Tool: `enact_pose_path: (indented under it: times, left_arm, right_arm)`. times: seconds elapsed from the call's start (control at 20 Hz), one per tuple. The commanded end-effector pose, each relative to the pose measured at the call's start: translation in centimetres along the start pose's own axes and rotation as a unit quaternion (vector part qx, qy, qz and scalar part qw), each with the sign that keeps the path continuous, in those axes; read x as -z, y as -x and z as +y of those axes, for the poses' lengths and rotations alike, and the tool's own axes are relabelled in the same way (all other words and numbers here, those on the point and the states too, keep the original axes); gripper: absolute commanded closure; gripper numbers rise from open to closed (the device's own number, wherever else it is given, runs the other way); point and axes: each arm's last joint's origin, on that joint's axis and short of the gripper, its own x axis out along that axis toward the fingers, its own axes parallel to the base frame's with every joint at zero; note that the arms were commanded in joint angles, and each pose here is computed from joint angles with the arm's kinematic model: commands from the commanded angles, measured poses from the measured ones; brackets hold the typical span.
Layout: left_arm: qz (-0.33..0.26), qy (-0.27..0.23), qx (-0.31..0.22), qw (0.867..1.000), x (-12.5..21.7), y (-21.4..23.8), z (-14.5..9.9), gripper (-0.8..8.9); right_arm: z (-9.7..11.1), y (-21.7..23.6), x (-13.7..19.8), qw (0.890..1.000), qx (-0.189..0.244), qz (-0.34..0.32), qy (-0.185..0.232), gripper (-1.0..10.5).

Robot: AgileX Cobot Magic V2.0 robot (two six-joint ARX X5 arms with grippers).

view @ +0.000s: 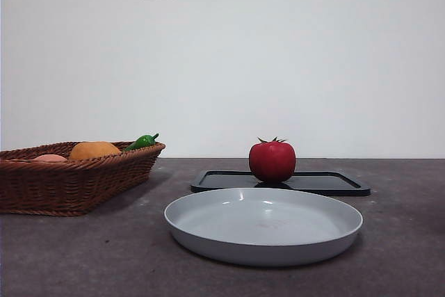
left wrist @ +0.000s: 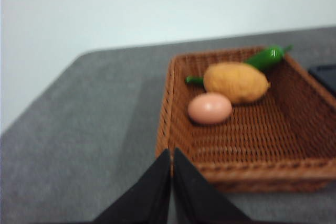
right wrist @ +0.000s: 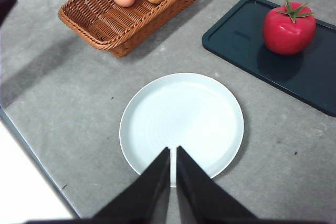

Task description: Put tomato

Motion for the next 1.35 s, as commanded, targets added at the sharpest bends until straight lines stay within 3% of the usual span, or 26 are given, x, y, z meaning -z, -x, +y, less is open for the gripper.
enact_pose_path:
  times: [0.05,0.15,1.1,1.25,1.35]
  left_arm:
    - [0.014,0.003,-0.002,1.0,0.7,-0.1,0.0,8.06]
    - [0.041,0.017,0.0,0.999,1.3,-0.2,-0.1,8.06]
    - [0.039,0.029,0.0,0.999,1.3,-0.2,-0.1,8.07]
    - [0.039,0.029,0.0,0.999,1.3,-0.2,-0.1,8.06]
    - [0.039,0.029,0.0,0.999,1.3,-0.2,-0.1,8.06]
  right_arm:
    - [0.1,0.0,-0.2,1.0,-0.003,-0.003,0.001,9.4]
    - [0.1,0.0,-0.2,1.0,-0.003,-0.003,0.001,9.4]
    - [0.1,0.0,-0.2,1.0,-0.003,-0.003,0.001,9.4]
    - [-0.6,0.8,-0.2,0.997,0.063,-0.03,0.027,9.4]
    - [-1.6,1.7,0.0,0.989,0.104,-0.101,0.022,9.4]
